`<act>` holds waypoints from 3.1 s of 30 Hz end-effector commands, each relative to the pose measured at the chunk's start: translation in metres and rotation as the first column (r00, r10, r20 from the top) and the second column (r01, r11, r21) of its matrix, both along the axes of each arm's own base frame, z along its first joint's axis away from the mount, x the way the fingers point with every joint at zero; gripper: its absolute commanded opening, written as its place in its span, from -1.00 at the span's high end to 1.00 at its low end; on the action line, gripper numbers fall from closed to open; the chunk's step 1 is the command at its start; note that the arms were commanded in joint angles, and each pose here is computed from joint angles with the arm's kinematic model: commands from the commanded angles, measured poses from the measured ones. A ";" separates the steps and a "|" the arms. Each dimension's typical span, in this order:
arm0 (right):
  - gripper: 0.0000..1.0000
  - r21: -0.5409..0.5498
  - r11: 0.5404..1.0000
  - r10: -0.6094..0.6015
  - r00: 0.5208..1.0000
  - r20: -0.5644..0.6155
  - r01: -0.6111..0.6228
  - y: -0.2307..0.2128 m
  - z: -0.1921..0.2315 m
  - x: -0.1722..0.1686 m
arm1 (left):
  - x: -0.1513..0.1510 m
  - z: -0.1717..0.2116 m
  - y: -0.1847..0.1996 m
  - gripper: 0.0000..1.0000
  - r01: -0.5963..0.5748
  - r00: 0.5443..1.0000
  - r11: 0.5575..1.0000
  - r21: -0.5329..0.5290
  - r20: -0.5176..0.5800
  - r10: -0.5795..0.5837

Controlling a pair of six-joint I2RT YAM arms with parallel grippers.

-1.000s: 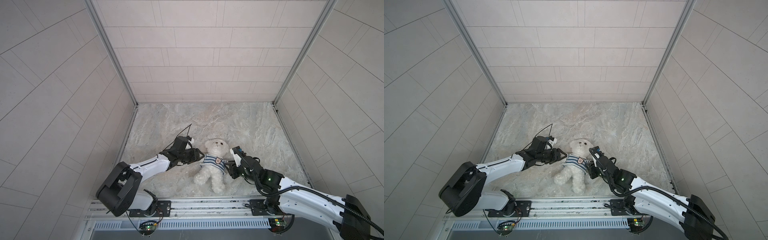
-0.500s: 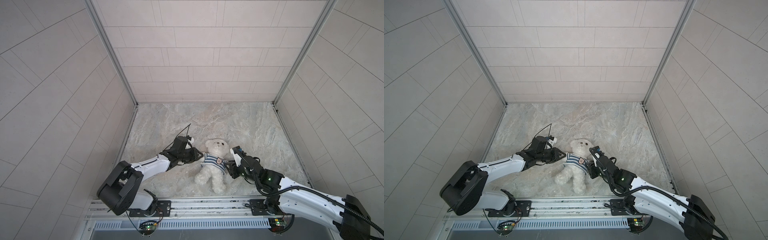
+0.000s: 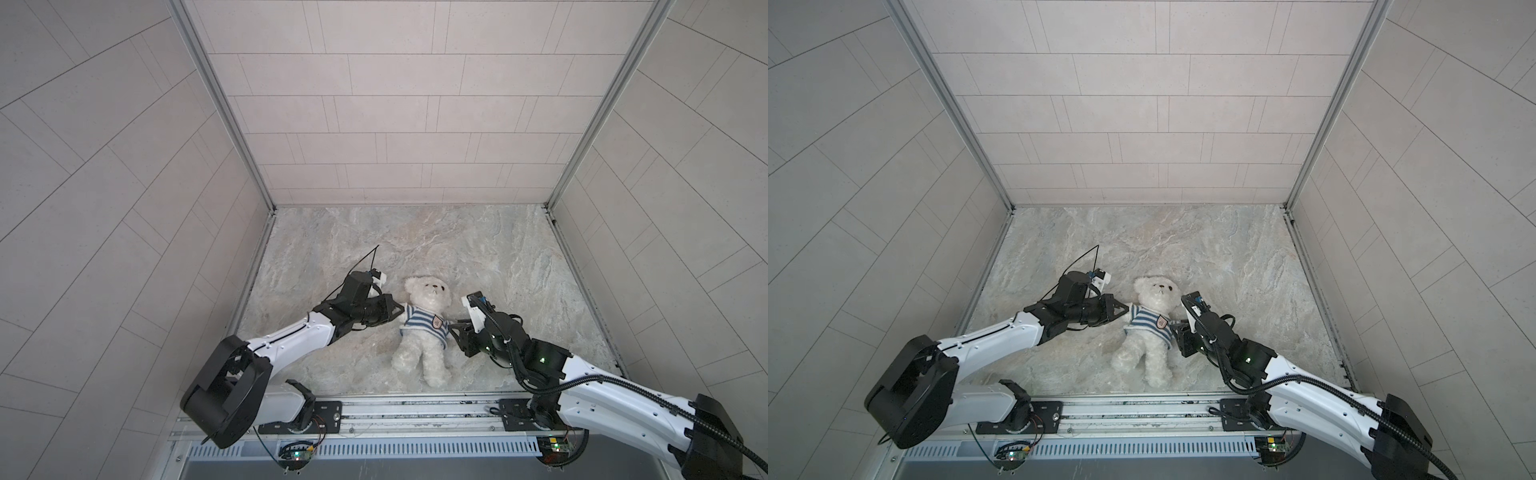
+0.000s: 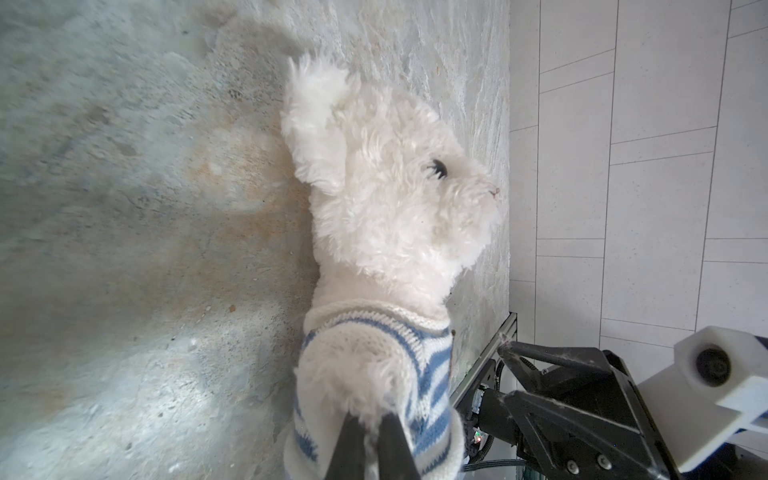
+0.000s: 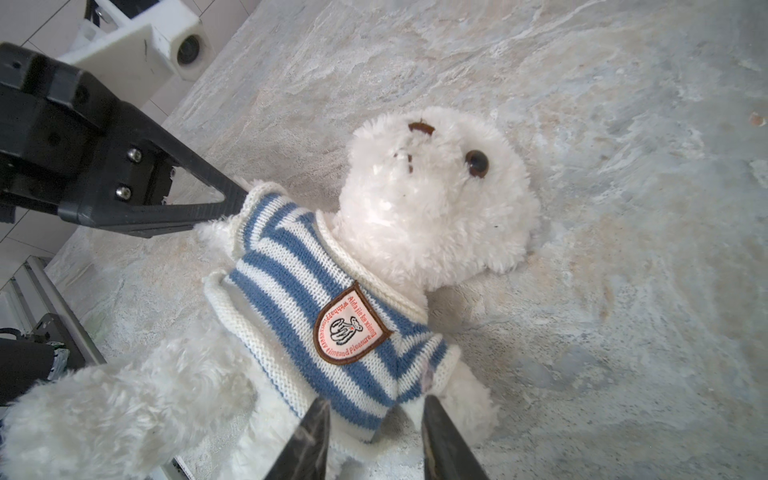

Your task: Dress the teddy bear

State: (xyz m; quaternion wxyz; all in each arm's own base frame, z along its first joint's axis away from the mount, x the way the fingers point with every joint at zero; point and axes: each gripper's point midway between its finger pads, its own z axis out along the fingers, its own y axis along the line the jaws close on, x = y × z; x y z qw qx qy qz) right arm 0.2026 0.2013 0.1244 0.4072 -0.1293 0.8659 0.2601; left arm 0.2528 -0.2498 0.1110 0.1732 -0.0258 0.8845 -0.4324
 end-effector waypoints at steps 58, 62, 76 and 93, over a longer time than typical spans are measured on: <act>-0.43 0.120 0.931 -0.348 0.938 0.015 0.343 -0.113 0.021 0.016 | -0.024 0.021 -0.127 0.65 0.017 0.971 0.843 0.538 0.191 -0.141; -0.42 0.100 0.933 -0.347 0.938 -0.004 0.346 -0.113 0.015 0.018 | -0.035 0.027 -0.148 0.10 0.101 0.963 0.879 0.466 0.177 -0.205; -0.35 0.118 0.977 -0.176 0.984 -0.030 0.179 -0.075 0.023 0.024 | -0.017 0.035 -0.047 0.15 0.087 0.962 0.853 0.515 0.177 -0.205; -0.05 0.015 0.999 0.043 0.999 0.020 -0.044 0.018 0.040 0.022 | -0.030 -0.019 -0.020 0.25 0.156 0.963 0.798 0.583 0.089 -0.254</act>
